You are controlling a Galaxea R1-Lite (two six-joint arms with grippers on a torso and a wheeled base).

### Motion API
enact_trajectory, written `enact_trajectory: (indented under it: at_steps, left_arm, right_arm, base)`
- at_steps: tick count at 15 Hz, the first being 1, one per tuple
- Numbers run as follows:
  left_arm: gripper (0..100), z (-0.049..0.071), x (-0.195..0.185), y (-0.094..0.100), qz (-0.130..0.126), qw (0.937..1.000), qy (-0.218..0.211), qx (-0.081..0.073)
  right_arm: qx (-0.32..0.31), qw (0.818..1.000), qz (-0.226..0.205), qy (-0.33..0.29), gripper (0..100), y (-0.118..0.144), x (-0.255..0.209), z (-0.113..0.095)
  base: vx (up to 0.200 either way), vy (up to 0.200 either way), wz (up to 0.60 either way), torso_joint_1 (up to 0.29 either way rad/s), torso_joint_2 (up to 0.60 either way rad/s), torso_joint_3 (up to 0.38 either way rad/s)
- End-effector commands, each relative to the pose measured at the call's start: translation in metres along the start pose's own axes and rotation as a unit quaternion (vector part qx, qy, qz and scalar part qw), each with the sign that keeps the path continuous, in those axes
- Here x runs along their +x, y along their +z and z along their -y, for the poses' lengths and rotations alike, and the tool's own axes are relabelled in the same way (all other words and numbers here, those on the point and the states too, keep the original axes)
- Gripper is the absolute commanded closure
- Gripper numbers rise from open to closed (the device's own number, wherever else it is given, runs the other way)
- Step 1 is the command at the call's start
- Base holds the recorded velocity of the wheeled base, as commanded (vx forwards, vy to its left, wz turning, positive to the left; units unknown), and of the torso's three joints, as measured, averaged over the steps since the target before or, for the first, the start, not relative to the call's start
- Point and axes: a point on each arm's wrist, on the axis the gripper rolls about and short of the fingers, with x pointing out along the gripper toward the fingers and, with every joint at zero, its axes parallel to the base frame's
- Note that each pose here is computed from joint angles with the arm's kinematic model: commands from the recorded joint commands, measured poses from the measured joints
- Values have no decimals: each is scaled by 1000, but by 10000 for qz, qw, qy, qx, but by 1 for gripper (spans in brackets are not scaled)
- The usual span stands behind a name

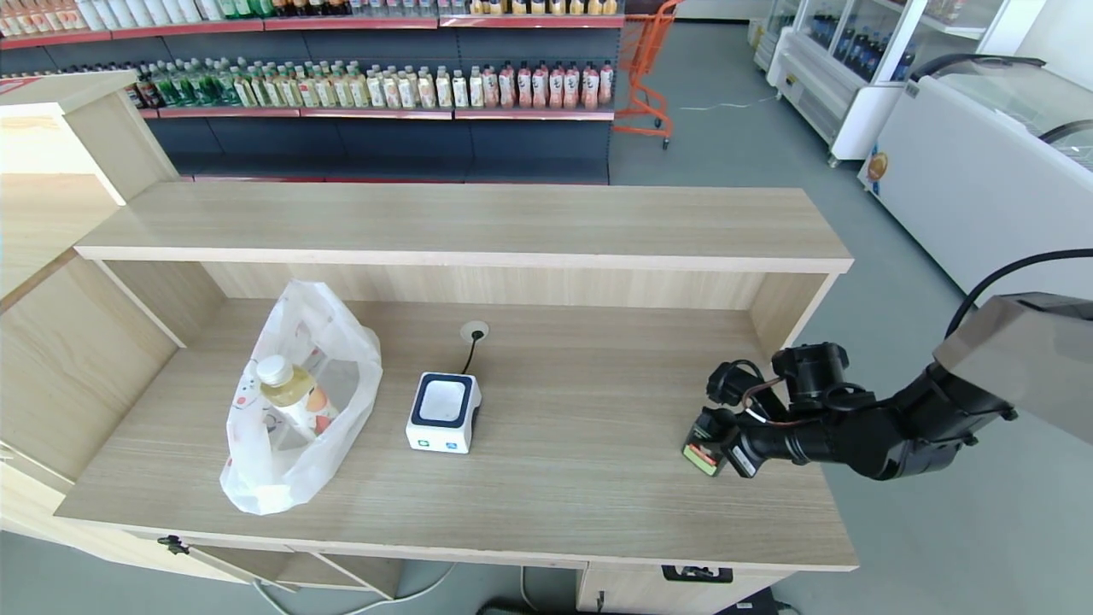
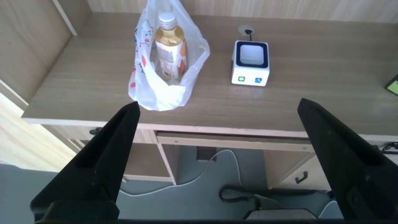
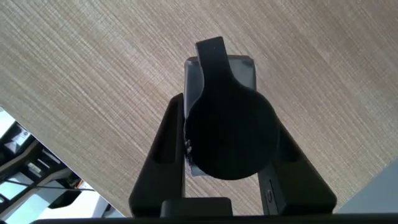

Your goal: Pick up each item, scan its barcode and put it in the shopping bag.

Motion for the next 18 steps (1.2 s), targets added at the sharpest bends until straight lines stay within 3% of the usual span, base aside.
enact_trajectory:
  at_steps: [1,6,9,11,13,14,15,16,17,18]
  left_arm:
    - [0,0,0,0,3,10000,1,1]
    - [0,0,0,0,3,10000,1,1]
    - [0,0,0,0,3,10000,1,-7]
    - [0,0,0,0,3,10000,1,-7]
    - [0,0,0,0,3,10000,1,-7]
    - [0,0,0,0,3,10000,1,1]
    - [0,0,0,0,3,10000,1,-7]
    - [0,0,0,0,3,10000,1,-7]
    - [0,0,0,0,3,10000,1,1]
    - [0,0,0,0,3,10000,1,-7]
  right_arm:
    - [11,10000,-8,44,100,-2,3,0]
    - [79,9994,275,-190,100,6,-22,3]
    - [282,9931,618,-954,100,-5,-107,11]
    - [-241,9835,930,-1534,100,-12,-148,5]
    - [-1832,9546,1190,-2027,100,-7,-182,-2]
    - [-2938,9256,1742,-1631,100,0,-188,-8]
    - [-4133,8736,2153,-1399,100,6,-190,-13]
    - [-5447,7863,2624,-1274,100,12,-189,-22]
    - [-6365,6988,3054,-1156,100,17,-185,-32]
    - [-6951,6315,3328,-853,100,15,-178,-47]
  base:
    - [0,0,0,0,0,0]
    - [0,0,0,0,0,0]
    - [0,0,0,0,0,0]
    - [0,0,0,0,0,0]
    - [0,0,0,0,0,0]
    - [0,0,0,0,0,0]
    - [0,0,0,0,0,0]
    - [0,0,0,0,0,0]
    - [0,0,0,0,0,0]
    - [0,0,0,0,0,0]
